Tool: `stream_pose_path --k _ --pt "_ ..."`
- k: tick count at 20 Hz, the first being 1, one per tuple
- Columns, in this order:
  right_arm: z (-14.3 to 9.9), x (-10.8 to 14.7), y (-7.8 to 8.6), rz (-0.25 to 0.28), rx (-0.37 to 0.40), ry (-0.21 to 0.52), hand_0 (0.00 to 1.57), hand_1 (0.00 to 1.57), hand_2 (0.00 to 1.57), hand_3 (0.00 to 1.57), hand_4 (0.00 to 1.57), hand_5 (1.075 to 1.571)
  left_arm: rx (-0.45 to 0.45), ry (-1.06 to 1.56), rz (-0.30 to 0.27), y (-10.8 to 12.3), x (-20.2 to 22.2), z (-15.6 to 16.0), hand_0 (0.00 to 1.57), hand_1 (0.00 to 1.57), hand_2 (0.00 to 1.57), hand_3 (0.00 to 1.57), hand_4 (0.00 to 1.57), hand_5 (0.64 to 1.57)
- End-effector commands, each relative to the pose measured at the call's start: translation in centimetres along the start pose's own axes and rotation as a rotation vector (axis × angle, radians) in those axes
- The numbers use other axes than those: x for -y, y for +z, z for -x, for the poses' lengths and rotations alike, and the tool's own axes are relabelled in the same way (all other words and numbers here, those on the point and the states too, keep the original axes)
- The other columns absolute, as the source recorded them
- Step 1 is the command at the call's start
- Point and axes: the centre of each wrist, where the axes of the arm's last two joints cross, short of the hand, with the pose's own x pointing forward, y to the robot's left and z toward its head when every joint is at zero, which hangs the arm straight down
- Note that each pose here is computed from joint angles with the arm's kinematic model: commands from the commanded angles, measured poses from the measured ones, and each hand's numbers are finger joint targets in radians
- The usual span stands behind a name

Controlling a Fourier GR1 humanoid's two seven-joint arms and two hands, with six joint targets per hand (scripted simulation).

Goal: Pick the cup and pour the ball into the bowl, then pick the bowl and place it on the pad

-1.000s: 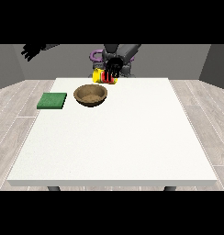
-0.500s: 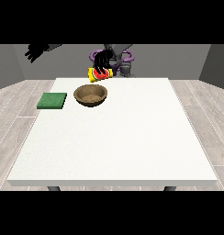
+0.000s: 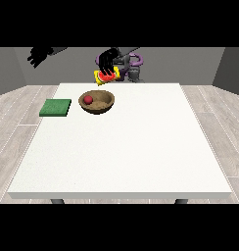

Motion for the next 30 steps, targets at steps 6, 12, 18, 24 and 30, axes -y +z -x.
stream_pose_path --k 6,12,18,24,30 --pt "0.8 1.3 1.7 0.131 -0.052 0.017 0.00 0.00 0.00 0.11 0.74 1.551 -0.174 0.704 -0.091 -1.1 -0.2 9.5 0.95 0.95 1.37 1.08 1.30 1.556" --pt "2.2 -0.3 1.5 0.159 -0.044 -0.004 0.00 0.00 0.00 0.00 0.78 1.556 -0.311 1.371 -0.197 -1.6 -3.0 16.0 0.00 0.00 0.00 0.00 1.15 1.568" --pt "5.2 -2.7 1.8 0.226 -0.061 -0.054 0.00 0.00 0.00 0.00 0.75 1.563 -0.151 1.748 -0.241 -0.6 -3.3 24.5 0.00 0.00 0.00 0.00 1.05 1.566" --pt "7.1 -4.1 1.5 0.264 0.006 -0.103 0.00 0.00 0.00 0.00 0.74 1.565 -0.035 1.825 -0.247 1.7 -2.8 33.1 0.00 0.00 0.00 0.00 1.06 1.558" --pt "9.3 -6.9 0.5 0.186 -0.035 -0.118 0.00 0.00 0.00 0.00 0.69 1.566 -0.110 1.833 -0.234 4.8 0.8 36.3 0.00 0.00 0.00 0.00 0.99 1.561"
